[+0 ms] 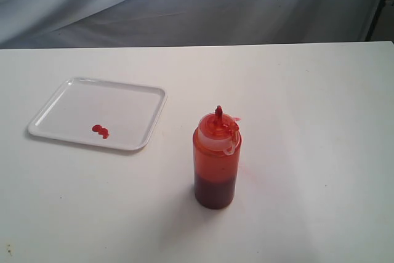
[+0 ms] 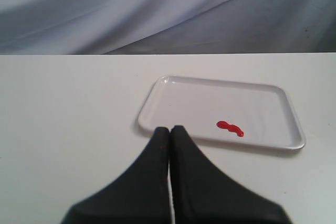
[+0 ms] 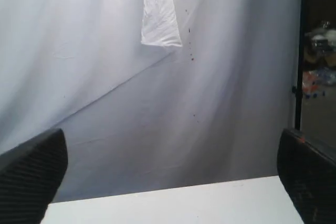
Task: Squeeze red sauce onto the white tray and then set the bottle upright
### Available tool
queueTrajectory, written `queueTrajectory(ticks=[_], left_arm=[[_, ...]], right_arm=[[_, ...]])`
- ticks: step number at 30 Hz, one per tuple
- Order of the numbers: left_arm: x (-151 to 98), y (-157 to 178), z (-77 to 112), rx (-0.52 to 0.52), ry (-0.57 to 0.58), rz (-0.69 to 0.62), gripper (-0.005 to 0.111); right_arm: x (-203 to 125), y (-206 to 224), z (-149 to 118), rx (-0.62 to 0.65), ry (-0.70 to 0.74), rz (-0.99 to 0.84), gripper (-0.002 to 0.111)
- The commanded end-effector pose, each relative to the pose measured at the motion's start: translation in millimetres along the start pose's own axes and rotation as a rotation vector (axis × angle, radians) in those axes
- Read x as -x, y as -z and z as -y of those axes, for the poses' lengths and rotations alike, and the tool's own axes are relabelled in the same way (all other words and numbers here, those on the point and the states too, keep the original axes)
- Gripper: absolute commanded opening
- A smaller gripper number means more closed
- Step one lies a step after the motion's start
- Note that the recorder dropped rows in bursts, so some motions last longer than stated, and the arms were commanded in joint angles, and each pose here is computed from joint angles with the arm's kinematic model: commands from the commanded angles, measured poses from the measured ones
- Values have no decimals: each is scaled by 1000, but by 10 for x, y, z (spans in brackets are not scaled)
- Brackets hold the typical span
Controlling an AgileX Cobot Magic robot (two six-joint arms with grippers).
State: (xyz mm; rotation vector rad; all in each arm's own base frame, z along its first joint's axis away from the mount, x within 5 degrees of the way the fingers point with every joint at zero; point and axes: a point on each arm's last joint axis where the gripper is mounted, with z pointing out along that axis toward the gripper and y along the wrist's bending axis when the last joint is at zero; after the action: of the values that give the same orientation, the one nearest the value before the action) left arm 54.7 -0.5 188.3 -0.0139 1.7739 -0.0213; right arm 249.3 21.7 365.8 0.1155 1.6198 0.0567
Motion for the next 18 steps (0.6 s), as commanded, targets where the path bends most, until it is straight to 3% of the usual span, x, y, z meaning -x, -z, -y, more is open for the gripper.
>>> queueTrajectory(ticks=[1,7,10,18], left_arm=[[-8,-2,-1,1,10,7,0],[-8,-2,-1,1,10,7,0],[-8,-2,-1,1,10,7,0],[-8,-2,-1,1,8,7,0]], right_arm=[[-30,646,143,19,37,80,105],[-607,1419,406,-29,21,90,105],[-856,1696,439,-57,118,134,105],[-1005,1879,399,-16,165,190,105]])
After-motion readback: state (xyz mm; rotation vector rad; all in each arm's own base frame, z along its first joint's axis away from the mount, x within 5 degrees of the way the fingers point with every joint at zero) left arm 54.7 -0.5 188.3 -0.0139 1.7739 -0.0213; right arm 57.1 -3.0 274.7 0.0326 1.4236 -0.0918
